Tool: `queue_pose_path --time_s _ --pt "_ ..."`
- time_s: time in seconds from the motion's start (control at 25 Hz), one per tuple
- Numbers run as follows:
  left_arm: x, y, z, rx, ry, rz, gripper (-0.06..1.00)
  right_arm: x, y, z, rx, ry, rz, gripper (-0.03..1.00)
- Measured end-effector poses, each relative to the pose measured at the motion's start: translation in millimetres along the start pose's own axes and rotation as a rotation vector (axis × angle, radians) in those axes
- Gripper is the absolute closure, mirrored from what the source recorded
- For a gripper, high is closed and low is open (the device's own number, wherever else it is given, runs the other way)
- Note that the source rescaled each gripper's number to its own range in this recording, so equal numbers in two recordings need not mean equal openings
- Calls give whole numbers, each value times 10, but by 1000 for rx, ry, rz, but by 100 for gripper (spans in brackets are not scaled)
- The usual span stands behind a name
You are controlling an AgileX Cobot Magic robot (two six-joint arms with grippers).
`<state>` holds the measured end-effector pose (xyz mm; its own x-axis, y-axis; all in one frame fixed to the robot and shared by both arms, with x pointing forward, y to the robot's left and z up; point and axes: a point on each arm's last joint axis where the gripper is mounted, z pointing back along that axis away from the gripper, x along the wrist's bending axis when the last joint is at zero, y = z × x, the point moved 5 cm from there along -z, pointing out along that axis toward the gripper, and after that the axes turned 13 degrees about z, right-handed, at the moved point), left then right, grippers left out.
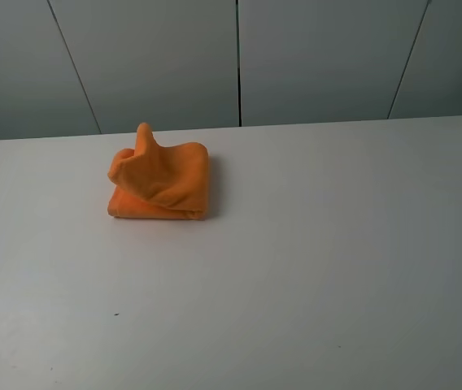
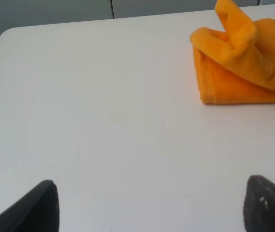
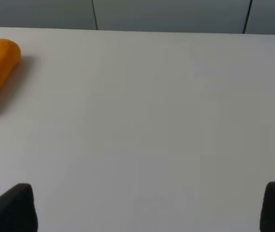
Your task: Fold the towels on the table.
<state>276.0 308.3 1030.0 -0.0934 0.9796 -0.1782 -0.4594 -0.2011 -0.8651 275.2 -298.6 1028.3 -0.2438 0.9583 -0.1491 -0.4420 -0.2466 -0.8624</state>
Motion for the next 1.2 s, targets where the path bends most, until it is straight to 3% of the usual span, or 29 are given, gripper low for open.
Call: queue_pose_path --time_s 0.44,1.2 --pt "-3 1 0 1 2 1 -3 -108 37 35 45 283 -158 -2" --pt "-3 1 0 1 2 1 -3 -113 37 37 46 295 -164 -2"
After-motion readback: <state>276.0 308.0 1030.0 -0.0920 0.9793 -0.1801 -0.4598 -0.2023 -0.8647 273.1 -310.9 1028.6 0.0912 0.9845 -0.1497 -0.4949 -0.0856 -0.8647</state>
